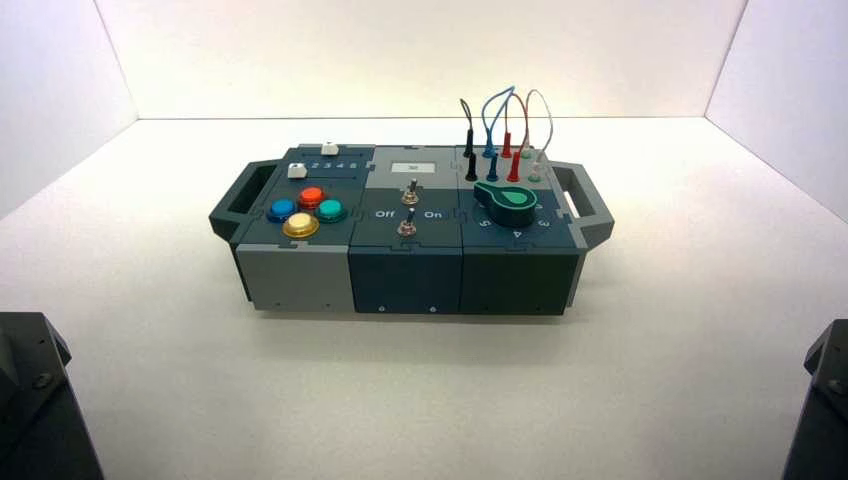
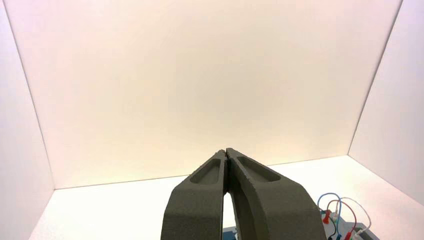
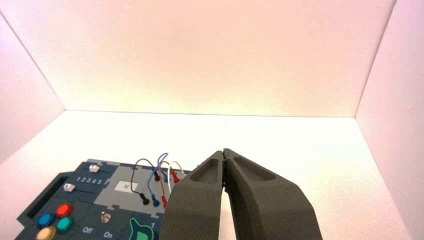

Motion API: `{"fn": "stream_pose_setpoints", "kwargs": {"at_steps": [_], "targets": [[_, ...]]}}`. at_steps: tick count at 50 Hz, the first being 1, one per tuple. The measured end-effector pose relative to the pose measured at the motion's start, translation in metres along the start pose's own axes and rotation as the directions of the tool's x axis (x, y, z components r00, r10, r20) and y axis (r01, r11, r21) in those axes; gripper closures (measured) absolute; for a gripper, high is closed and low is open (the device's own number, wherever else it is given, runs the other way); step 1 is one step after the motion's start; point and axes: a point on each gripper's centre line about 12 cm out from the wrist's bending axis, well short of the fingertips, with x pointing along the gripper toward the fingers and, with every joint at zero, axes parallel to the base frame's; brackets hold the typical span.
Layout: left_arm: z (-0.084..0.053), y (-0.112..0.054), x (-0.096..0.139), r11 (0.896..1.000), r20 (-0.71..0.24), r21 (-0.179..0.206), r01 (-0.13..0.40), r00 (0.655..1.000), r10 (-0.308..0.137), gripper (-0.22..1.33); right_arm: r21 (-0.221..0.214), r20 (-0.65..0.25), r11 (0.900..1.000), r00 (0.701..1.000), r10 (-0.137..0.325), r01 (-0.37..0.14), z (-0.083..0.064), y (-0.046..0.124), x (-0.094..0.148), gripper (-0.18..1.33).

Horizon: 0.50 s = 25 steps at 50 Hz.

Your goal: Move the left gripper to the left.

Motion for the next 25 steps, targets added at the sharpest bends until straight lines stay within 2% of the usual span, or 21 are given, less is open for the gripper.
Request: {"fn": "stream_pose_setpoints", "kwargs": {"at_steps": [25], "targets": [[0.0000, 0.0002, 0.0000, 1.000, 0.000, -0.002, -0.002, 1.000, 0.002, 1.28, -0.002, 0.000, 1.0000, 1.000, 0.000, 0.000, 0.0000, 0.0000, 0.0000, 1.29]]}}
